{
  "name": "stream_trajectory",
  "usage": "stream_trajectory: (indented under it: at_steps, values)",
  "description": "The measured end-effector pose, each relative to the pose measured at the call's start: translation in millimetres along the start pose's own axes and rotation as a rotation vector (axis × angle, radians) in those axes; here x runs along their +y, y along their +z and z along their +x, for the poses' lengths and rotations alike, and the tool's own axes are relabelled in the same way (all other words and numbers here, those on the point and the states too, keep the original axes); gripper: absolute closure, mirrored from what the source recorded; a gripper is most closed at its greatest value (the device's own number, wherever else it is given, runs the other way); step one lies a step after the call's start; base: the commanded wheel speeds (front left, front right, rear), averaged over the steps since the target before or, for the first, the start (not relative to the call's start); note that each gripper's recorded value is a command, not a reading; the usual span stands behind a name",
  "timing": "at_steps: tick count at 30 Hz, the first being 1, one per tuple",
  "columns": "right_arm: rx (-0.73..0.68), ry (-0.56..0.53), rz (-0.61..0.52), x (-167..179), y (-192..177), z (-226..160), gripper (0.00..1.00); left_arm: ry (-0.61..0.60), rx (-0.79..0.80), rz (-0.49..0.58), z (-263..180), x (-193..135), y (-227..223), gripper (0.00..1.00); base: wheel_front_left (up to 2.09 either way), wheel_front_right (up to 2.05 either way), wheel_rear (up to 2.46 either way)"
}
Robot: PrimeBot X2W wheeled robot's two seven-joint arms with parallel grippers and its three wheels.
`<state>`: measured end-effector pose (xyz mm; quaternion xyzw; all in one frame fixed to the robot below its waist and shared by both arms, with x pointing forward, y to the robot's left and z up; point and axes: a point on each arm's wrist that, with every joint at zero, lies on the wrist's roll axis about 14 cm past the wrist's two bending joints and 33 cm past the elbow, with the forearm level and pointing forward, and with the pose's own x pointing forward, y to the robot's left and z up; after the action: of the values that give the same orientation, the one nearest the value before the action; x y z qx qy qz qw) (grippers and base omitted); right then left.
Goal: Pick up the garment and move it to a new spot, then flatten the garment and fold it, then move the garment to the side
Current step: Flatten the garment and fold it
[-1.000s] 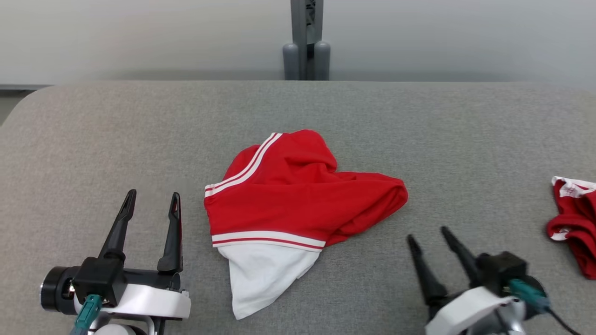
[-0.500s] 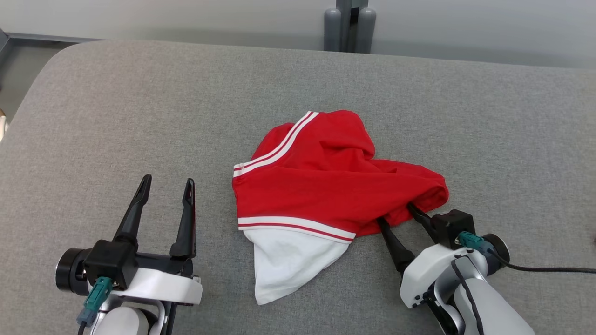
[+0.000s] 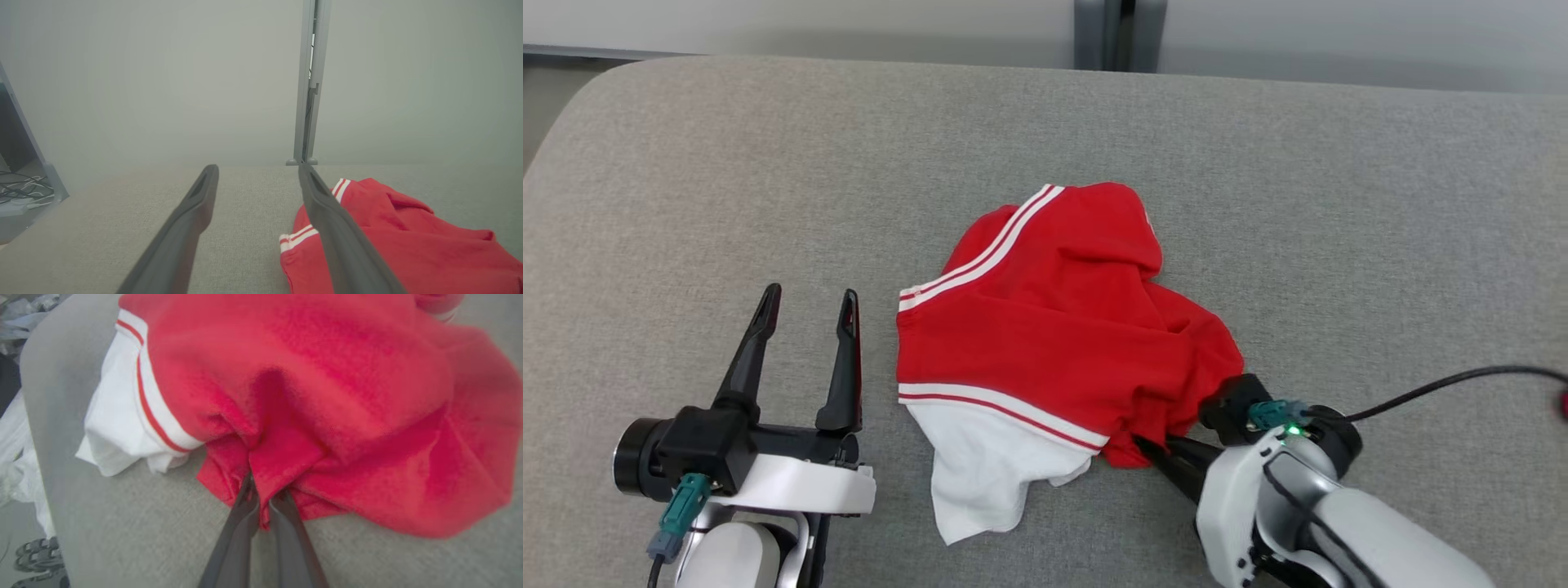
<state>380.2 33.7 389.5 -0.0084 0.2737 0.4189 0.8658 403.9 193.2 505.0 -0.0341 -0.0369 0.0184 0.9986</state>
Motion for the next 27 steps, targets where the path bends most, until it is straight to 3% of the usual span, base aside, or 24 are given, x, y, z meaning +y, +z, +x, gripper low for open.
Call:
stream_trajectory:
  at_steps: [3,8,12,16,17,20,23,27]
  values:
    - [0.084,0.051,0.021,-3,-2,-30,1.00,-0.013,-0.006,0.002,5,-5,0,0.00,0.00,0.00,0.00]
    - [0.104,0.173,0.093,9,30,-78,1.00,-0.030,-0.009,-0.010,10,-13,-1,0.00,0.00,0.00,0.00]
    - [0.046,0.226,0.130,10,64,-103,1.00,-0.037,-0.004,-0.015,12,-15,-4,0.00,0.00,0.00,0.00]
    - [-0.071,0.269,0.250,4,99,-119,1.00,-0.044,0.000,-0.014,12,-16,-6,0.00,0.00,0.00,0.00]
    - [-0.162,0.255,0.316,-11,119,-124,1.00,-0.050,0.003,-0.015,12,-18,-7,0.00,0.00,0.00,0.00]
    - [-0.296,0.112,0.357,-62,141,-129,1.00,-0.058,0.011,-0.014,12,-20,-10,0.00,0.00,0.00,0.00]
    - [-0.317,-0.031,0.391,-103,128,-121,1.00,-0.062,0.015,-0.016,12,-20,-12,0.00,0.00,0.00,0.00]
    - [-0.296,-0.168,0.395,-133,95,-105,1.00,-0.064,0.012,-0.011,16,-20,-12,0.00,0.00,0.00,0.00]
